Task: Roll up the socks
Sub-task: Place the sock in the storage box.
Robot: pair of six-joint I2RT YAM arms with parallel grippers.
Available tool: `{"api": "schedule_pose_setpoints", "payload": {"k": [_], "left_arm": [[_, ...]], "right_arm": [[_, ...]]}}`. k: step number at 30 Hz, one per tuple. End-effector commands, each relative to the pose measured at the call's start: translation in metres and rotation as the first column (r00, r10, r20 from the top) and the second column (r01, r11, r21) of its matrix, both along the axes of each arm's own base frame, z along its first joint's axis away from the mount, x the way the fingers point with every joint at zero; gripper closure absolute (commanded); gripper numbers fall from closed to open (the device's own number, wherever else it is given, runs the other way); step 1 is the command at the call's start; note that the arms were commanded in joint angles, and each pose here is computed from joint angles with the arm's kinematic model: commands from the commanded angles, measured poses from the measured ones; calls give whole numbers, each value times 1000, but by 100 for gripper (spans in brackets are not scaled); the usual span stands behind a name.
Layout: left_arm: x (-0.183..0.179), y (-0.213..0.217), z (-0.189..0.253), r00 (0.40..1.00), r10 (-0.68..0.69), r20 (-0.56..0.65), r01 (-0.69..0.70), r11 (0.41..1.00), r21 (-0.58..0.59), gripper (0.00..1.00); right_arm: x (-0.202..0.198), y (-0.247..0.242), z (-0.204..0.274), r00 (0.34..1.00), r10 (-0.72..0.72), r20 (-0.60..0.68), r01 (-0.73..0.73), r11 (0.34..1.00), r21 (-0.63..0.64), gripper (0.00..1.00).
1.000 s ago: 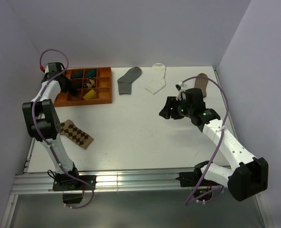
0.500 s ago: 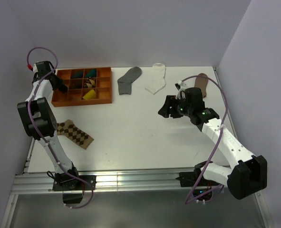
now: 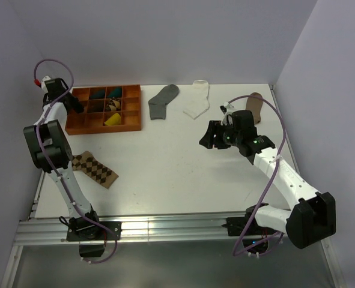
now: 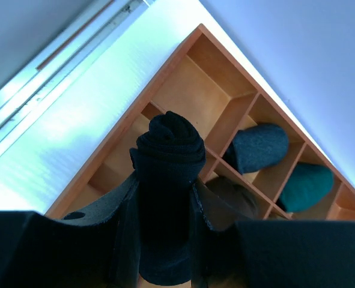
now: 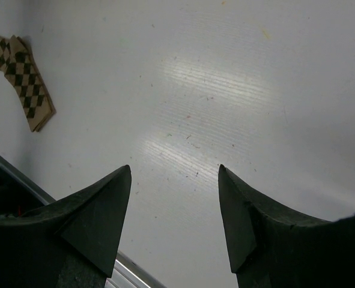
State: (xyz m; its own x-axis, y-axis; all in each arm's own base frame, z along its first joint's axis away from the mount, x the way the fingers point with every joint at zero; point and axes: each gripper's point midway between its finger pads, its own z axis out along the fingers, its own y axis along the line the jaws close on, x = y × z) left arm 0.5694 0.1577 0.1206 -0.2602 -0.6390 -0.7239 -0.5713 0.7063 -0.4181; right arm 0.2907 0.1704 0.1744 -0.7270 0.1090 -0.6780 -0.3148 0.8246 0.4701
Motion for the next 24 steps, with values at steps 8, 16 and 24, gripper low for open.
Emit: {"api": "schedule_pose_setpoints", "payload": {"k": [8,16,24], "left_arm": [[39,8,18,989,-45,142,37,998,59,100],[42,10,0,992,-22,126,17,999,39,100],[41,6,-25,996,-39,80,38,999,18,100]], "right_arm": [[13,-1,4,999,-18,27,18,1000,-3,33],[16,0,4,1000,-17,22,17,1000,-6,33],[16,0,-1,1000,-9,14,9,1000,-12,33]]}}
